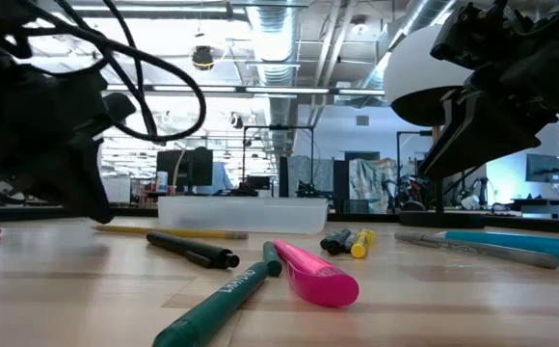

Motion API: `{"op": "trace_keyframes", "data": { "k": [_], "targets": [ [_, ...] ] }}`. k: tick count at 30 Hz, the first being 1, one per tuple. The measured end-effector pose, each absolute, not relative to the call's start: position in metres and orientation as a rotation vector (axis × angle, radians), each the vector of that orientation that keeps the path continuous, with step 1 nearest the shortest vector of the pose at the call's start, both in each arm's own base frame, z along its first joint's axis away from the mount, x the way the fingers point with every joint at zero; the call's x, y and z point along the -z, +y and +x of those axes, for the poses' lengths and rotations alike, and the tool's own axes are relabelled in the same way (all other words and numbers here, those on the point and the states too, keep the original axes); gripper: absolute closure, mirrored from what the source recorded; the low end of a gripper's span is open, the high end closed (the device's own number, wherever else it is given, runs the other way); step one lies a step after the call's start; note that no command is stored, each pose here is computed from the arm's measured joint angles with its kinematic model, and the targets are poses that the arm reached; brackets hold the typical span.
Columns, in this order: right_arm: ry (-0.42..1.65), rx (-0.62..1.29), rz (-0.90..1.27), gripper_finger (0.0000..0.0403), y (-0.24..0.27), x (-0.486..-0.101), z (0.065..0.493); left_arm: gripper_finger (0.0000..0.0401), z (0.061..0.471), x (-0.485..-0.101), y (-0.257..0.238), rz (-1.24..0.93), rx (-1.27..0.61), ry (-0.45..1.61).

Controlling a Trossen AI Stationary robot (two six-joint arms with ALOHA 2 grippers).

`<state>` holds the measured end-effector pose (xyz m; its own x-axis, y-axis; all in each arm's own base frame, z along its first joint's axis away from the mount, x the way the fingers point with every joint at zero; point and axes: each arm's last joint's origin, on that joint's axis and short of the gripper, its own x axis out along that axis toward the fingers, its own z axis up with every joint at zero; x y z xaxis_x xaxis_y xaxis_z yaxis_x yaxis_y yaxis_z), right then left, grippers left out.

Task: Pick & place school supplies into a supply box
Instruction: Put the yellow pencil into the gray supply box

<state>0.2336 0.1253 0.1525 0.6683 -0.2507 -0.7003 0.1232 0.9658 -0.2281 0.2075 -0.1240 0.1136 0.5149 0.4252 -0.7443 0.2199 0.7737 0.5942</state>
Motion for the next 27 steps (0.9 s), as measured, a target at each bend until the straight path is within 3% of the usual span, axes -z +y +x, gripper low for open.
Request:
{"op": "trace_keyframes", "data": {
  "k": [11,16,27],
  "targets": [
    [0.803,0.229,-0.150,0.0282,0.121,-0.153,0.237,0.0400,0.211,-0.112,-0.118,0.583,-0.172,1.054],
    [0.800,0.234,-0.145,0.0282,0.120,-0.154,0.238,0.0391,0.219,-0.114,-0.103,0.515,-0.291,1.043],
    [0.801,0.234,-0.145,0.0282,0.120,-0.154,0.238,0.0265,0.233,-0.114,-0.067,0.338,-0.366,1.136]
  ]
}}
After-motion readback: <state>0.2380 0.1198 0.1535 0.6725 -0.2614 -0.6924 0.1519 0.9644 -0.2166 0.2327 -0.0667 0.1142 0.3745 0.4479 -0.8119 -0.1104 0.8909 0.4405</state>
